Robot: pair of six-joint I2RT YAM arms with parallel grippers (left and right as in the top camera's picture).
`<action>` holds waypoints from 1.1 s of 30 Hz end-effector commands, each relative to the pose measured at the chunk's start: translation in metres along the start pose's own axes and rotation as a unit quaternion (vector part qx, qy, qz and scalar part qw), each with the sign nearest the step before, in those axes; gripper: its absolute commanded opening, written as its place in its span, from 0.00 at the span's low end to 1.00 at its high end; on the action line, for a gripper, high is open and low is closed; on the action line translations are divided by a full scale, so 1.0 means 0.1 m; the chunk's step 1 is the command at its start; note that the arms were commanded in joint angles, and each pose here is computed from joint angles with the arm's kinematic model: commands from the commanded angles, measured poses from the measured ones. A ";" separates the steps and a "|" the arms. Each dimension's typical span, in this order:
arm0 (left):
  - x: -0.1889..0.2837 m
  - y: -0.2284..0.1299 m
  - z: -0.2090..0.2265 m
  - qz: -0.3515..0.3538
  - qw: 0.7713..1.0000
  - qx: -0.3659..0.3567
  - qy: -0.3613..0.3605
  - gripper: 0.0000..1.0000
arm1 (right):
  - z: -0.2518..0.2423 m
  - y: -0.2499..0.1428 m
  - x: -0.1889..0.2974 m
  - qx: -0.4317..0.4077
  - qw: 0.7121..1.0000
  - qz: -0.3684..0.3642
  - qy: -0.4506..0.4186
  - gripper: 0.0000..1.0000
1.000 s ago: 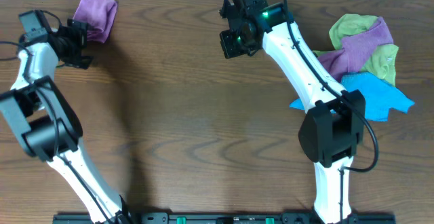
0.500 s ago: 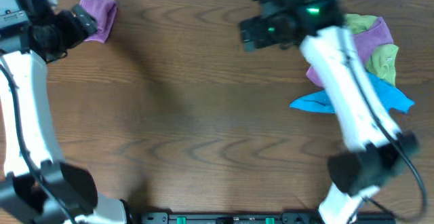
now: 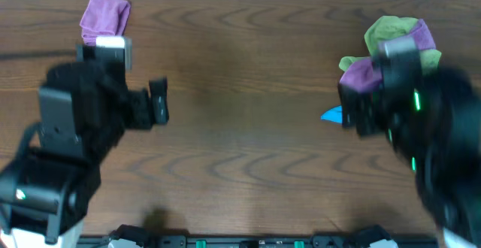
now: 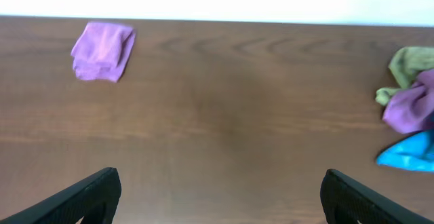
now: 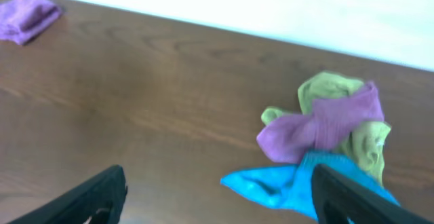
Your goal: Fold the cloth
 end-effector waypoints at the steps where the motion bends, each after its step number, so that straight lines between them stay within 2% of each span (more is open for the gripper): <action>1: -0.35 -0.49 0.16 0.055 0.997 0.024 0.040 0.95 | 0.10 -0.65 -0.23 -0.003 0.999 0.033 0.016 0.94; 4: -0.47 -0.70 0.10 0.054 0.998 0.042 0.001 0.95 | 0.12 -0.93 -0.27 -0.040 0.999 0.018 0.018 0.99; 9: -0.44 -0.56 -0.01 0.010 0.998 0.045 -0.038 0.95 | 0.08 -0.82 -0.19 -0.049 0.998 -0.028 0.009 0.99; 24: -0.44 -0.61 -0.05 0.027 0.996 0.070 -0.054 0.95 | 0.09 -1.16 -0.19 -0.040 0.998 0.052 0.009 0.99; 33: -0.44 -0.71 0.05 0.047 0.996 0.067 -0.020 0.95 | 0.09 -1.23 -0.18 -0.038 0.997 0.067 0.009 0.99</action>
Point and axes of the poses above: each gripper's point midway between its finger pads, its own x axis back along the fingers, its own z axis along the line the jaws close on, y = z × x, the point moved 3 cm from there along x, back along the fingers, and after that the axes turned 4 degrees about x, right-handed, at the moved point
